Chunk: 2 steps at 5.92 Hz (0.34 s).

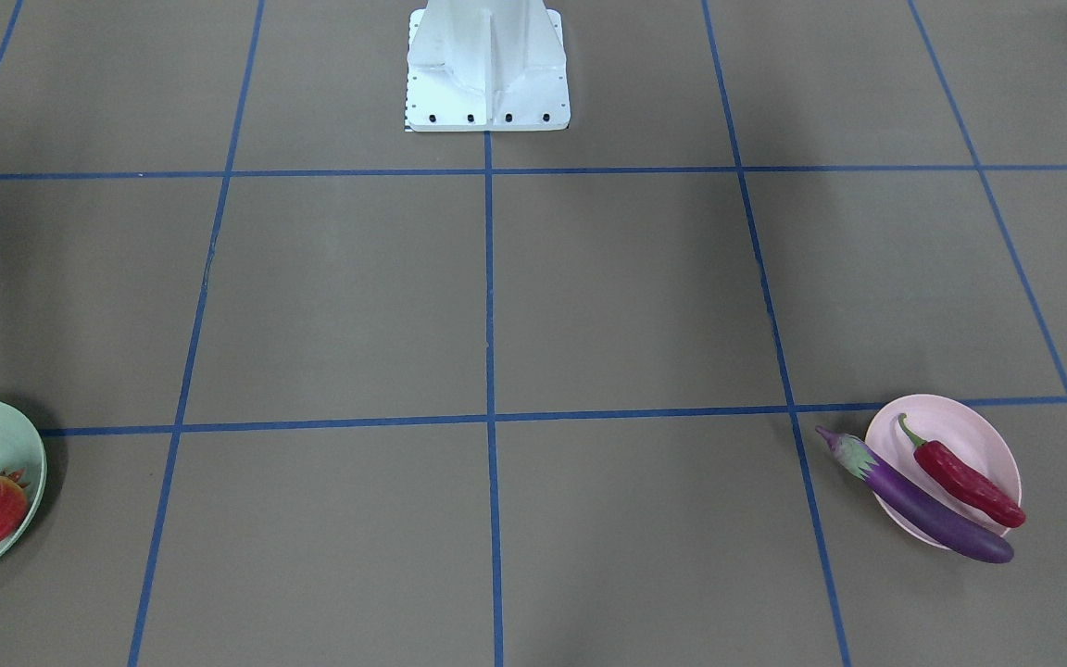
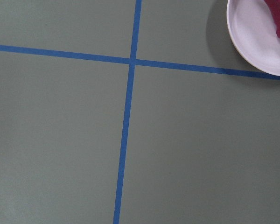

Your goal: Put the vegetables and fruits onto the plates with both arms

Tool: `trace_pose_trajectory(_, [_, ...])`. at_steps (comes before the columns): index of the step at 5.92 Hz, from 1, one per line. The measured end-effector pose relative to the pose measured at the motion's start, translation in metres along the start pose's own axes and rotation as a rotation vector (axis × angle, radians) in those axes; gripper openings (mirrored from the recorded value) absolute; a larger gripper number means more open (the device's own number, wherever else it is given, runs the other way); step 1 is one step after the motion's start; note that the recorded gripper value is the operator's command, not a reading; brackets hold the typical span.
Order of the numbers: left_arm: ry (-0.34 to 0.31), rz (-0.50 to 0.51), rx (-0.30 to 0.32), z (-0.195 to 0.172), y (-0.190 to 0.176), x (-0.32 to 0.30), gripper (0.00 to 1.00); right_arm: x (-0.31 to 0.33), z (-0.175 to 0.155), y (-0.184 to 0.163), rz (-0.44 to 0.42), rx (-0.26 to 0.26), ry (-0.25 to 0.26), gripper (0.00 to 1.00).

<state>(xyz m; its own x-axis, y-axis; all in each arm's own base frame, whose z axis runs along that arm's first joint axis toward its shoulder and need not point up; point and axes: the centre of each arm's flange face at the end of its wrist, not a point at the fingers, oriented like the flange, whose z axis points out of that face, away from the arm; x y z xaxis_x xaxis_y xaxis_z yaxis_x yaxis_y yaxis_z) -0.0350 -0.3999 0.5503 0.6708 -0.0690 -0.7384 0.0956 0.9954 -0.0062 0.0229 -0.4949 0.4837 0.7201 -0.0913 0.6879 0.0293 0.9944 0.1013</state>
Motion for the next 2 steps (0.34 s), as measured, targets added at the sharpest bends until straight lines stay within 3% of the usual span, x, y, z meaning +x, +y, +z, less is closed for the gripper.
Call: trace_pose_trajectory(2, [0.005,0.012,0.012,-0.0077,0.0049,0.0068,1.0,0.003,-0.0016,0.0055,0.01,-0.002,0.006,1.0])
